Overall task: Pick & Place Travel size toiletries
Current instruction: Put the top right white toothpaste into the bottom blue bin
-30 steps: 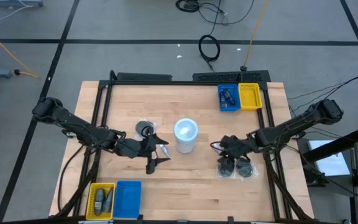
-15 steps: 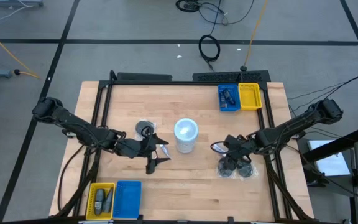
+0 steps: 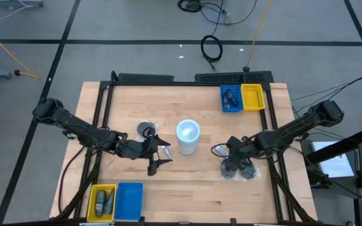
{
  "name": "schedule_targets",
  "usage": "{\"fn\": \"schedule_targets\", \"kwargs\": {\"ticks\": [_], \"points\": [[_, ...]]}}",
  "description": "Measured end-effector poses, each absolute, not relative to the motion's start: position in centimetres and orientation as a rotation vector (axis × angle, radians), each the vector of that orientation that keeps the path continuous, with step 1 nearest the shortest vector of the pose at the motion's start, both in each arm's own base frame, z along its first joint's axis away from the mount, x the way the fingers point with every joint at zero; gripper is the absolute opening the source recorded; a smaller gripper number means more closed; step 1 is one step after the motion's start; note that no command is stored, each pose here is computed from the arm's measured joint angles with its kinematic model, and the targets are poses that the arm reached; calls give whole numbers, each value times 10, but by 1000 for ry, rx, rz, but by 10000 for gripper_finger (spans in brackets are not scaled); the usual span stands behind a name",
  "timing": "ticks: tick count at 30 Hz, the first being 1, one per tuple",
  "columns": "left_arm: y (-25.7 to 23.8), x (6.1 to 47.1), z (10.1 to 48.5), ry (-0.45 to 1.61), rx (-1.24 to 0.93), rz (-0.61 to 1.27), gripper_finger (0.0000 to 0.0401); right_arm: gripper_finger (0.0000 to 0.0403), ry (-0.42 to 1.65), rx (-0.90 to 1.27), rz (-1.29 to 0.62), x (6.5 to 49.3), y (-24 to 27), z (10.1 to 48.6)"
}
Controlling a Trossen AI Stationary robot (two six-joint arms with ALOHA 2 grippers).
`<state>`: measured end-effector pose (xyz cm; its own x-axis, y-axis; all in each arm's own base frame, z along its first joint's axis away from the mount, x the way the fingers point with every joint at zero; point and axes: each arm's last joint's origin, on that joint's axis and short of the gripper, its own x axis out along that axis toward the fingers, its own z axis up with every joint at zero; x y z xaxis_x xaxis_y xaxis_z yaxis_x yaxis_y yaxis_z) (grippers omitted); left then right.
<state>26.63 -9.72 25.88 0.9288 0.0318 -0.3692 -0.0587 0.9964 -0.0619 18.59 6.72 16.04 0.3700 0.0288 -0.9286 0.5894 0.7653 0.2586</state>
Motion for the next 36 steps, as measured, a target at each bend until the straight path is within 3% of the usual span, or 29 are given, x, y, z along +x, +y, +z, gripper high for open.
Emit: {"fn": "schedule_targets", "kwargs": {"ticks": [31,36], "points": [[-97,266,259,378,-74,47,310,171,1190,599,-423,201,73,135],[-97,266,259,378,-74,47,310,152,1191,599,-427,201,73,135]]}}
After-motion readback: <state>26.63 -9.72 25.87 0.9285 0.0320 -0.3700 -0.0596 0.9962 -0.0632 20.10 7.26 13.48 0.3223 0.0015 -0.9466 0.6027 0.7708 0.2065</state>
